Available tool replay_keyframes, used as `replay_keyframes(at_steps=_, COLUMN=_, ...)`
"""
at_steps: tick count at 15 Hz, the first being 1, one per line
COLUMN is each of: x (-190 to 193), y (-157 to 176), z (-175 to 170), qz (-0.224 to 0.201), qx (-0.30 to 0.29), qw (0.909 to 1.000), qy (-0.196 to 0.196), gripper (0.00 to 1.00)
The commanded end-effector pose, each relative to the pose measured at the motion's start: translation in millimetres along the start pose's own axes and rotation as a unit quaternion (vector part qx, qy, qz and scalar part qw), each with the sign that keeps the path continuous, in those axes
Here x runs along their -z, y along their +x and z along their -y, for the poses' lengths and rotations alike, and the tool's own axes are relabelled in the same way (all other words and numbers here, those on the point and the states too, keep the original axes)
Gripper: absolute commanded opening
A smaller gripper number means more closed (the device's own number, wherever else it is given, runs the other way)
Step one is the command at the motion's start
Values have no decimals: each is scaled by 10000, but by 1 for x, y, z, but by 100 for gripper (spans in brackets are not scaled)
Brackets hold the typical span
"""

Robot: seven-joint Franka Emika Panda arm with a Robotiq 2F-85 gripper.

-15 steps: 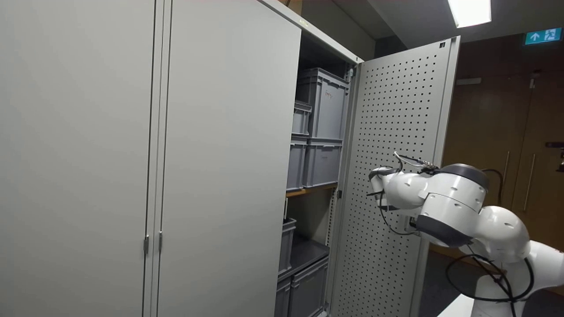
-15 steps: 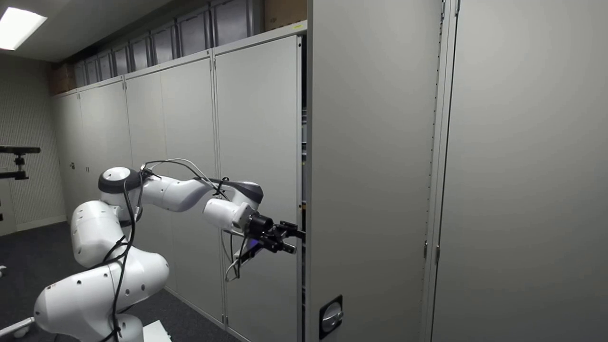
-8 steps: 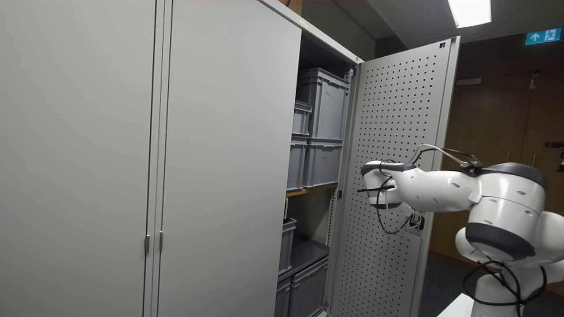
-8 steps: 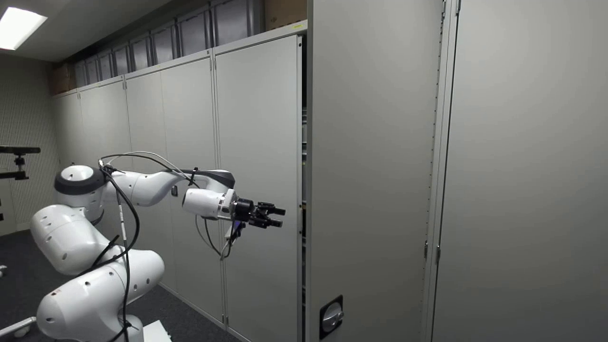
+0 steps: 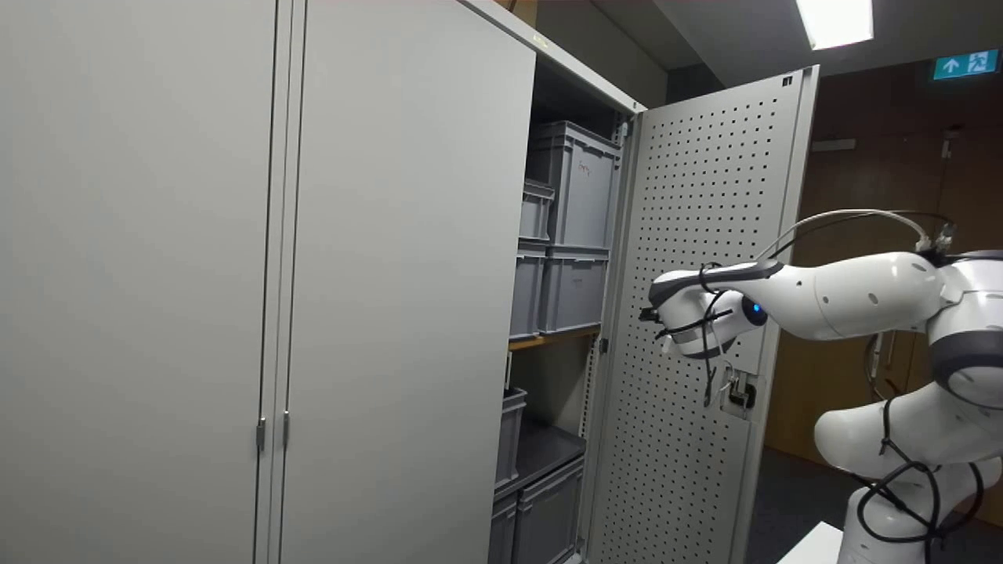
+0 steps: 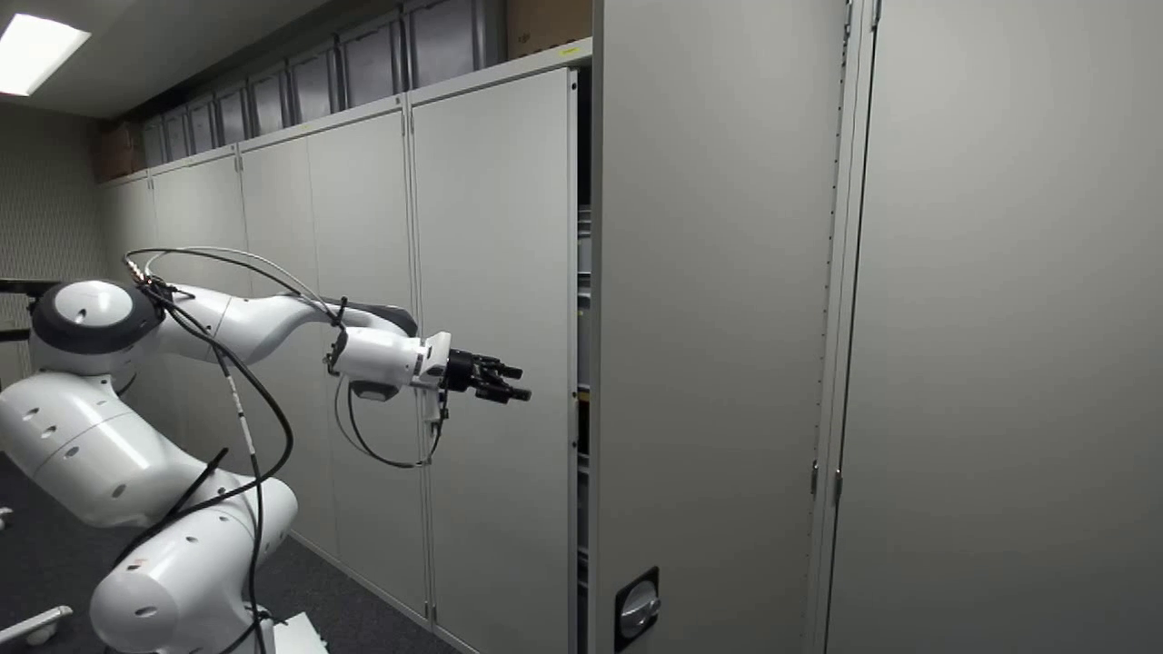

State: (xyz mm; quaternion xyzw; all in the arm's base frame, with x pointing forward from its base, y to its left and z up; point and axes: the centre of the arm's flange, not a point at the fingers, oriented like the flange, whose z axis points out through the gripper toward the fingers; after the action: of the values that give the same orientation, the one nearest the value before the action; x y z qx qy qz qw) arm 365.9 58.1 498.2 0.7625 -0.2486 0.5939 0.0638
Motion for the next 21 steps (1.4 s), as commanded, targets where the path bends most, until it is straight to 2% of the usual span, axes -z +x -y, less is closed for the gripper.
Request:
replay_keyframes(at_steps=1, x=-1, y=18, z=-21, qz=724, qx=-270, qw=9945, qy=703, gripper=100)
replay_keyframes(at_steps=4, x=-10, y=25, z=-34, qz=1326, qx=-546, qw=9805, qy=1344, gripper=100)
replay_keyframes(at_steps=6, x=-15, y=28, z=-40, qz=1716, qx=-617, qw=9669, qy=1784, gripper=100)
replay_keyframes(at_steps=8, x=-19, y=31, z=-44, qz=2184, qx=-538, qw=9504, qy=2150, gripper=100)
replay_keyframes(at_steps=10, x=-22, y=34, z=-46, qz=2714, qx=-380, qw=9327, qy=2346, gripper=100)
replay_keyframes(at_steps=12, x=-24, y=36, z=-43, qz=3341, qx=-193, qw=9091, qy=2479, gripper=100)
replay_keyframes(at_steps=15, x=-25, y=37, z=-37, qz=4228, qx=145, qw=8750, qy=2354, gripper=100)
replay_keyframes(at_steps=17, x=-23, y=41, z=-32, qz=4638, qx=412, qw=8575, qy=2188, gripper=100)
replay_keyframes(at_steps=21, x=-22, y=49, z=-30, qz=5050, qx=1015, qw=8443, qy=1476, gripper=100)
